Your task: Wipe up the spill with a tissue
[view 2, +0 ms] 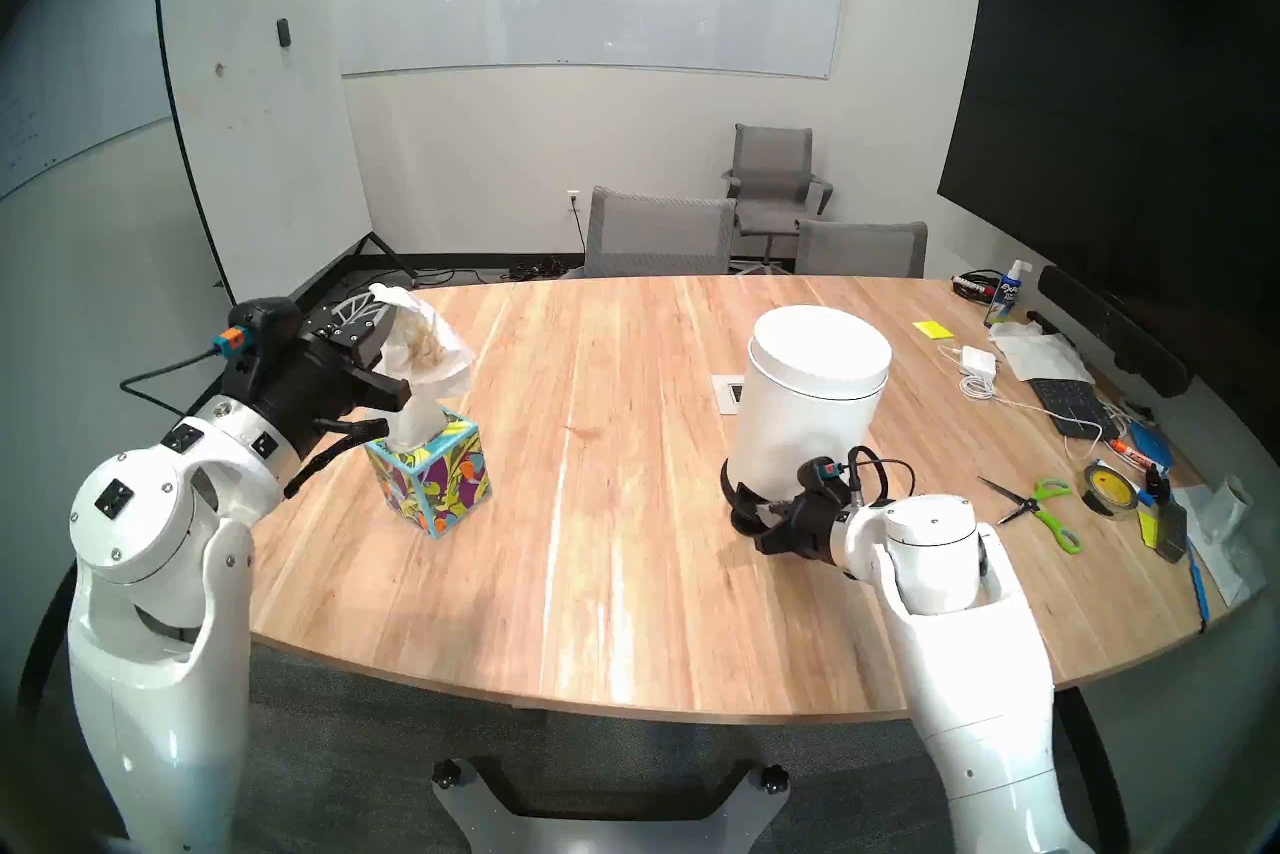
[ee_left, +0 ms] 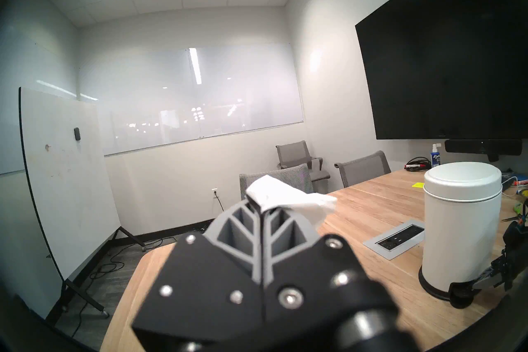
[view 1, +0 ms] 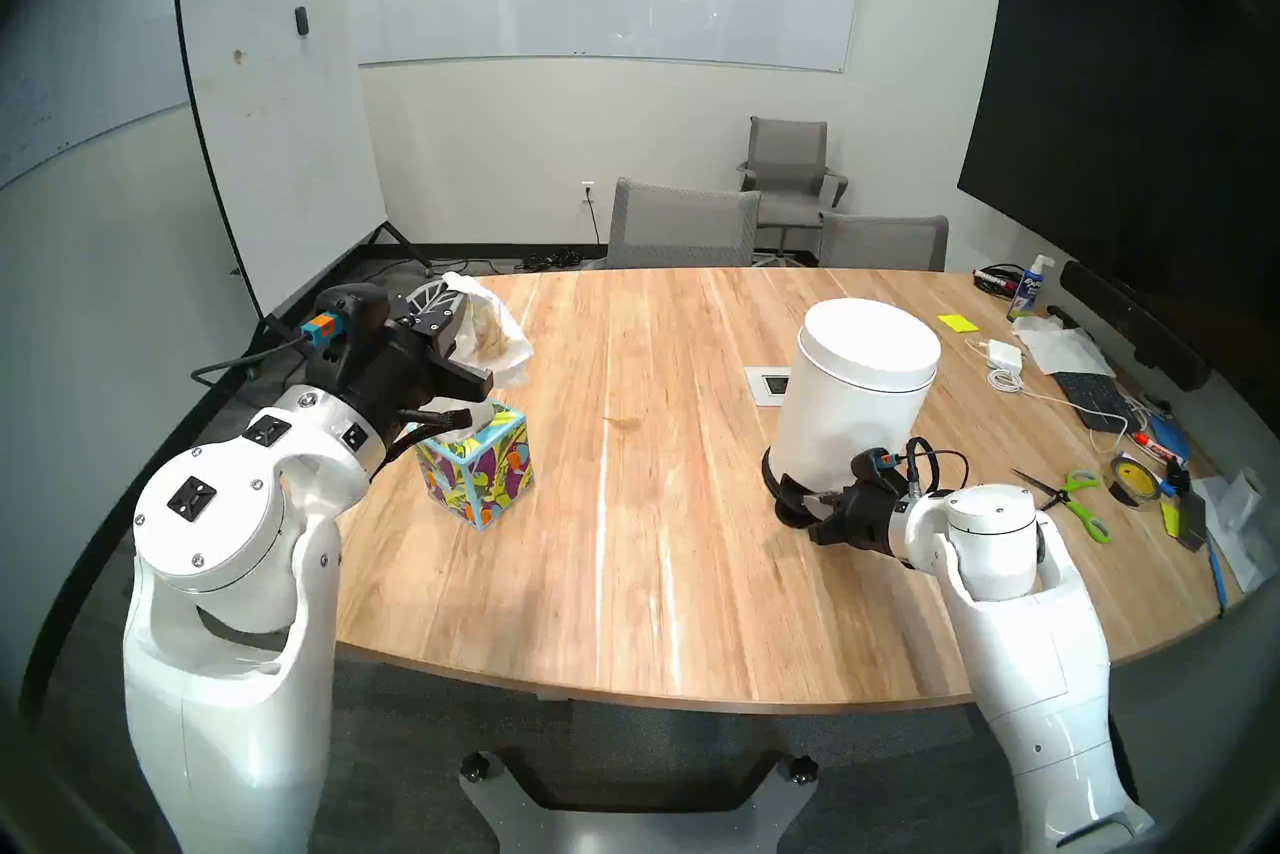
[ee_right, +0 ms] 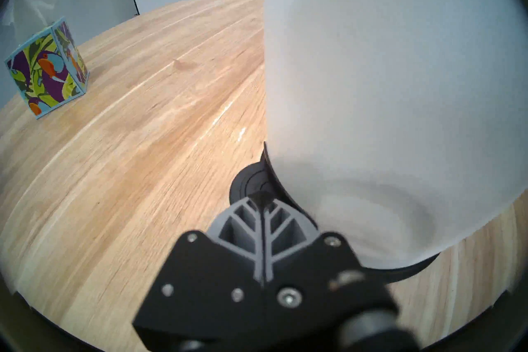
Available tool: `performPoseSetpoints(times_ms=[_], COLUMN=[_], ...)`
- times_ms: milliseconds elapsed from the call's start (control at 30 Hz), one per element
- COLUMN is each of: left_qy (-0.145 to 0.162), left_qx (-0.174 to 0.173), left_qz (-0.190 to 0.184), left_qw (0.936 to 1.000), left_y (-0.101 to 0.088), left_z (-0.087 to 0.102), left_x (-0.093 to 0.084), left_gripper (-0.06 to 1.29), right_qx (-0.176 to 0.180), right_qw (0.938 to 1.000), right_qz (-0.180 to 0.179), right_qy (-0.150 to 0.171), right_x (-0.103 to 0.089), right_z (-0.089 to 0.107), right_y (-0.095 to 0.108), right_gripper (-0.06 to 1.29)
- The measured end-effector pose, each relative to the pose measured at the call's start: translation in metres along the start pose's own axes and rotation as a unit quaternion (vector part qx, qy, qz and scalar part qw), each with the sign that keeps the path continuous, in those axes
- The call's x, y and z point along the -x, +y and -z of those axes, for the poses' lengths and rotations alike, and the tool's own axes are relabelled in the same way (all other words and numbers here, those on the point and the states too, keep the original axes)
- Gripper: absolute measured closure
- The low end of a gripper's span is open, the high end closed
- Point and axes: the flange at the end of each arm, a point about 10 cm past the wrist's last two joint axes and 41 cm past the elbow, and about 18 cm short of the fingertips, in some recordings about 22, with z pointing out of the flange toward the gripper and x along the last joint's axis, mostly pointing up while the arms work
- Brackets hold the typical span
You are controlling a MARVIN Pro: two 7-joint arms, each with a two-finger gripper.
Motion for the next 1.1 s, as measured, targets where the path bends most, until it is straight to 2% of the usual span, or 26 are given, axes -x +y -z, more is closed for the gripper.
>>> performPoseSetpoints(times_ms=[533, 933, 1100], left_qy=[0.000, 0.000, 0.000], left_qx=[0.000, 0.000, 0.000], left_qz=[0.000, 0.000, 0.000], left_qw=[1.0000, 1.0000, 1.0000], left_y=[0.000, 0.000, 0.000], left_z=[0.000, 0.000, 0.000], left_x=[0.000, 0.000, 0.000], left_gripper=[1.25, 1.25, 1.25], right_qx=[-0.020, -0.026, -0.025], right_qw=[0.9995, 0.9986, 0.9986], right_qz=[0.022, 0.038, 0.041], right_qy=[-0.009, -0.024, -0.021], right_x=[-0.004, 0.000, 0.000], right_z=[-0.008, -0.018, -0.021], right_y=[0.009, 0.008, 0.006], right_gripper=[1.25, 1.25, 1.25])
